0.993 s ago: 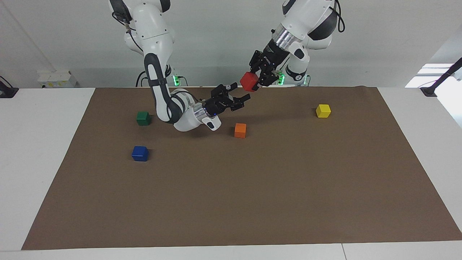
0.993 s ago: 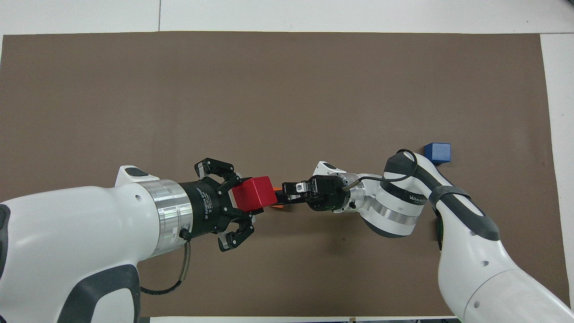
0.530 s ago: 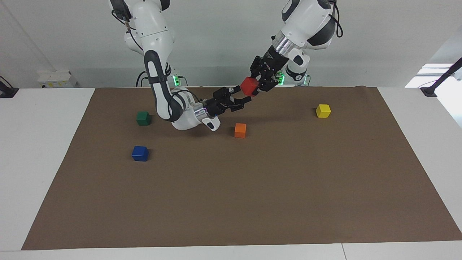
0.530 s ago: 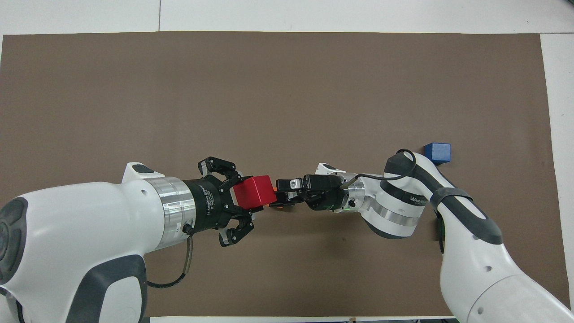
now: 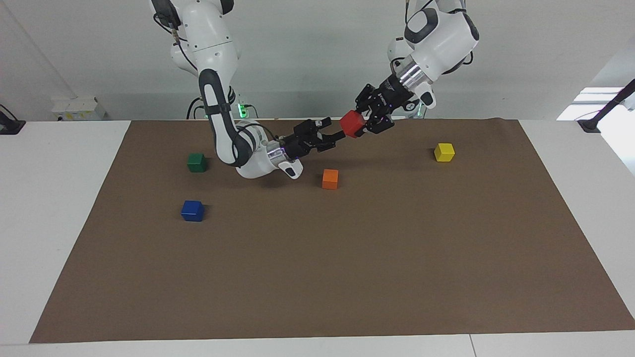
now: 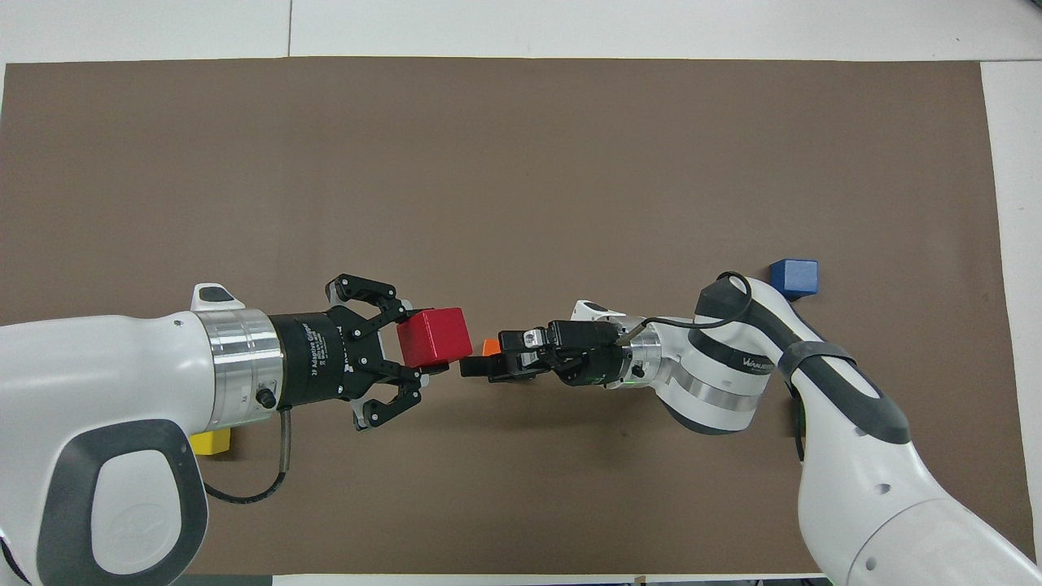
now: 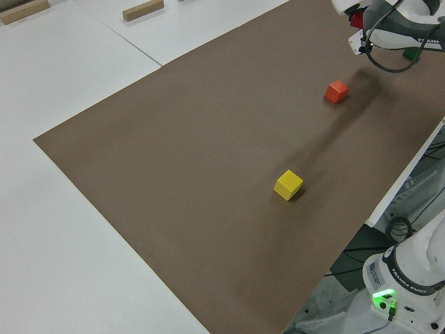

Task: Transfer red block to right arm and stack on blue block
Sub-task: 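Close the right gripper on the red cube held by the left gripper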

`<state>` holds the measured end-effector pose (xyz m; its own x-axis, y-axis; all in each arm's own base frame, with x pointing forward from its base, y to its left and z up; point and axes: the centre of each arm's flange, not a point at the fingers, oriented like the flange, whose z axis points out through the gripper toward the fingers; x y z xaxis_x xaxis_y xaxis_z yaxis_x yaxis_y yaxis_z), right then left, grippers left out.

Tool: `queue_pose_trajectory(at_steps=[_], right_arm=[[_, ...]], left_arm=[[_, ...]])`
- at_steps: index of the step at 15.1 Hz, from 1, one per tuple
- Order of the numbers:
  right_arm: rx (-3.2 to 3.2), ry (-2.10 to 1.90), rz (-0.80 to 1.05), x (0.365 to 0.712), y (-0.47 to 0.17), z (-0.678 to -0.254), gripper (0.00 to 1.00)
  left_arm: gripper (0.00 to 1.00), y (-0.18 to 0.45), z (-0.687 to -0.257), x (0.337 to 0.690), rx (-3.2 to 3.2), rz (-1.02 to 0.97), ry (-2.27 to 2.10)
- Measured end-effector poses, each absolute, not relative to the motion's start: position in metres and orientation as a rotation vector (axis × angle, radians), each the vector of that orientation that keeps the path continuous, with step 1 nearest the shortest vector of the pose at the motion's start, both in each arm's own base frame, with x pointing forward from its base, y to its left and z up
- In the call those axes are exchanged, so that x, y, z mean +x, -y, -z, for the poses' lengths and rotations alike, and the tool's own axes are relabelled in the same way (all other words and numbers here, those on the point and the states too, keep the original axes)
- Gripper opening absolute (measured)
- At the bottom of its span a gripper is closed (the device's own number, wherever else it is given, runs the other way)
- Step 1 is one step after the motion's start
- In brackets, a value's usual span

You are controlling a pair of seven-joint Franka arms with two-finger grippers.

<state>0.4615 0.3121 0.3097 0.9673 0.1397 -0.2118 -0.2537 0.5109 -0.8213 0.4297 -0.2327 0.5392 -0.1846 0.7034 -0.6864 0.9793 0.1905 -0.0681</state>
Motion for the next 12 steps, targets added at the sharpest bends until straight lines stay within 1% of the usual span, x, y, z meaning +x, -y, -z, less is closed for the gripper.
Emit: queue_pose_trajectory(at_steps=[5, 12], right_arm=[[-1.023, -0.129, -0.231, 0.462, -0.312, -0.311, 1.0], [-1.124, -0.173, -0.202, 0.467, -0.313, -0.321, 1.0]], left_arm=[[0.55, 0.214, -0.537, 0.425, 1.481, 0.761, -1.956], [0.55, 0.218, -0.53, 0.412, 1.452, 0.797, -1.956]])
